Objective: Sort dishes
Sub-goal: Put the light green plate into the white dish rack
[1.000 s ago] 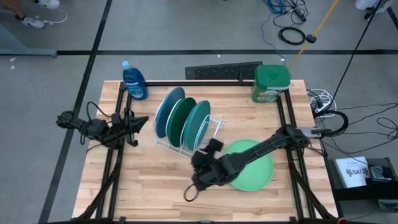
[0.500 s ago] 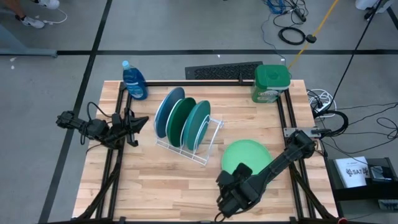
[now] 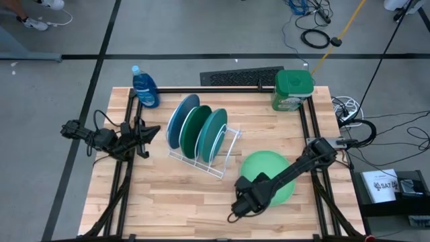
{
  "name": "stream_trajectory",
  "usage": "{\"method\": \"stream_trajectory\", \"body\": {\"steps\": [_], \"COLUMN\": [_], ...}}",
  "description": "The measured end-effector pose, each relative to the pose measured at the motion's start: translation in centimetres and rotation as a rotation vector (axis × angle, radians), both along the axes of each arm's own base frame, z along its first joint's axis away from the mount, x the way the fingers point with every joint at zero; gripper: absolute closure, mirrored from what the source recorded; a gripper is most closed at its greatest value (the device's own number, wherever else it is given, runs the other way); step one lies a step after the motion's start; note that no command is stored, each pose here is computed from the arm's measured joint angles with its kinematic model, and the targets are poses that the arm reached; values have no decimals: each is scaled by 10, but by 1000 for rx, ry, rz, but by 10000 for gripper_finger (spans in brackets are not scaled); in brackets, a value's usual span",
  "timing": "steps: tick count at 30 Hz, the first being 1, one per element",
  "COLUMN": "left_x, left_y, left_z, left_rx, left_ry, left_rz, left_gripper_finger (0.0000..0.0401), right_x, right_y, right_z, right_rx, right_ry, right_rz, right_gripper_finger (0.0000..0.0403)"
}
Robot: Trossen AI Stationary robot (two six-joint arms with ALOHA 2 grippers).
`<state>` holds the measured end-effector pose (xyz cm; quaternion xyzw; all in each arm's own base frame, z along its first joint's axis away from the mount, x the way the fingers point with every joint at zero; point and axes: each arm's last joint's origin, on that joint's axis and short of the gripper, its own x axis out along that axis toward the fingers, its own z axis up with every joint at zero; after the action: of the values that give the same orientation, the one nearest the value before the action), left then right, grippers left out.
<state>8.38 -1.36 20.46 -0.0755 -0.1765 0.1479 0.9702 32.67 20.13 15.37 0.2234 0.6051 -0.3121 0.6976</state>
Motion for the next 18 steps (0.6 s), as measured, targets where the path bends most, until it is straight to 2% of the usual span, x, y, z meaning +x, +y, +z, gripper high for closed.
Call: {"method": "stream_trajectory", "body": {"steps": [4, 7, 10, 11, 14, 18], "left_x": [0, 0, 0, 0, 0, 0], "left_y": [0, 0, 0, 0, 0, 0], "left_z": [-1, -1, -1, -1, -1, -1], "left_rx": [3, 3, 3, 3, 3, 3], "left_ry": [7, 7, 8, 7, 7, 7], "left_rz": [0, 0, 1, 1, 0, 0], "left_gripper_finger": [401, 401, 401, 401, 401, 401], "right_x": [1, 7, 8, 9, 12, 14], "right_y": [-6, -7, -8, -8, -8, -9], "right_z": [-8, -7, -3, -2, 9, 51], "right_rx": [2, 24, -12, -26, -73, -158], "right_ry": [-10, -50, -74, -86, -145, -252], "right_rz": [13, 37, 62, 62, 38, 5], "right_gripper_finger": [229, 292, 368, 381, 384, 397]}}
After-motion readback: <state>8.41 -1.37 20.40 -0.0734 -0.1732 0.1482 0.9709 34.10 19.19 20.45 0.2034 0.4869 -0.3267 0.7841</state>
